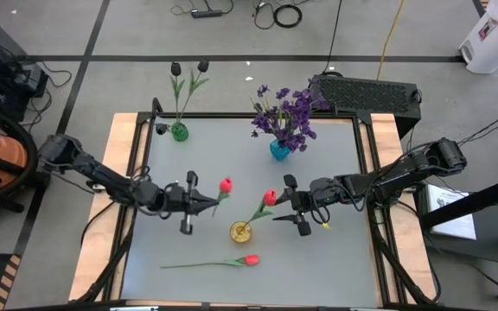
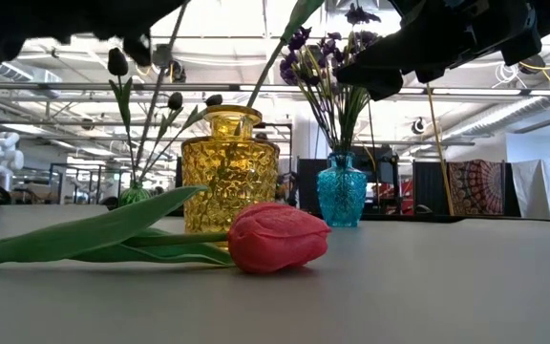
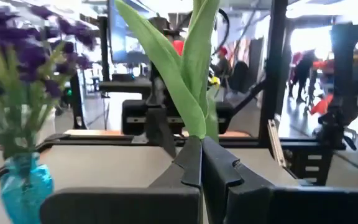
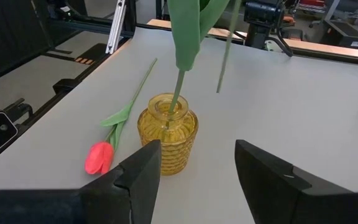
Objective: Sort flowers into vase by color
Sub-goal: Put the top pink flower into the yellow vase
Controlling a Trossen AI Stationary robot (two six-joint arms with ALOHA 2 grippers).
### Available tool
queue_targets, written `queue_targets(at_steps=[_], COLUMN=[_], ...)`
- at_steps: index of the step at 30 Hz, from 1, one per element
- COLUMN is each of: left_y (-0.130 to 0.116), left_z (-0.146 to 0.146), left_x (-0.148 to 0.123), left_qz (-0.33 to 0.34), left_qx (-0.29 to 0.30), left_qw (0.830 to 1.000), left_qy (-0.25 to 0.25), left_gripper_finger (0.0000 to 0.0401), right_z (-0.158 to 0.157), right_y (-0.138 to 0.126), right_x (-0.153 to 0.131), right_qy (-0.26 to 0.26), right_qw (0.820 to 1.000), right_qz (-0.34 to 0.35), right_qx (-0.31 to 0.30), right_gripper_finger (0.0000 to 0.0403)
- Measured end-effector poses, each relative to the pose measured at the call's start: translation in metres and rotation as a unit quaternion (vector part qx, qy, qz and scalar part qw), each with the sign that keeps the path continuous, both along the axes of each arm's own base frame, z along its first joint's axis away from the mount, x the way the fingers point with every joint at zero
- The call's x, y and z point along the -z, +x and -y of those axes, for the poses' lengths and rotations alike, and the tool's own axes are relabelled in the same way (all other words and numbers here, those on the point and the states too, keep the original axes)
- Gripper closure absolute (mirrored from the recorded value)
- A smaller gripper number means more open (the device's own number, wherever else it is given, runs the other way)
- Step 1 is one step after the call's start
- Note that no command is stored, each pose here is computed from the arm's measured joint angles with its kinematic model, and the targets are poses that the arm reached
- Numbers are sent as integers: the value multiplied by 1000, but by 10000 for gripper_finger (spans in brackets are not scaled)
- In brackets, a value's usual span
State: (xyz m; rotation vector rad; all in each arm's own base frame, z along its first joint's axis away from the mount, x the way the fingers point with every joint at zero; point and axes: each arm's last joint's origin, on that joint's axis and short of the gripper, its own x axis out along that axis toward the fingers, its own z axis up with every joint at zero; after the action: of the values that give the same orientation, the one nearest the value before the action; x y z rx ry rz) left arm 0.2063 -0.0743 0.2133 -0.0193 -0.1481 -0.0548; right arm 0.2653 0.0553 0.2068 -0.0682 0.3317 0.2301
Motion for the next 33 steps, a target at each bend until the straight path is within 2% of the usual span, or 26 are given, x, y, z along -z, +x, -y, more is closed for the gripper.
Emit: queue_targets(at_steps=[5, 9, 16, 25, 33], left_y=[-22, -27, -23, -17, 6], left_z=[-9, -11, -5, 0, 16], left_x=[13, 12, -6, -16, -27], left_qz=[18, 34, 78, 93, 95], left_qx=[0, 13, 69, 86, 98], left_qw=[1000, 999, 994, 992, 991], left_qy=[-7, -32, -26, -31, -6], left_gripper_finger=[401, 401, 401, 401, 401], right_z=[0, 0, 0, 0, 0], right_y=[0, 0, 0, 0, 0], right_x=[0, 0, 0, 0, 0], right_qy=[0, 0, 0, 0, 0], right_qw=[1000, 1000, 1000, 1000, 1000], right_qz=[0, 0, 0, 0, 0], right_qx=[0, 0, 0, 0, 0], right_gripper_finger=[206, 206, 206, 206, 206])
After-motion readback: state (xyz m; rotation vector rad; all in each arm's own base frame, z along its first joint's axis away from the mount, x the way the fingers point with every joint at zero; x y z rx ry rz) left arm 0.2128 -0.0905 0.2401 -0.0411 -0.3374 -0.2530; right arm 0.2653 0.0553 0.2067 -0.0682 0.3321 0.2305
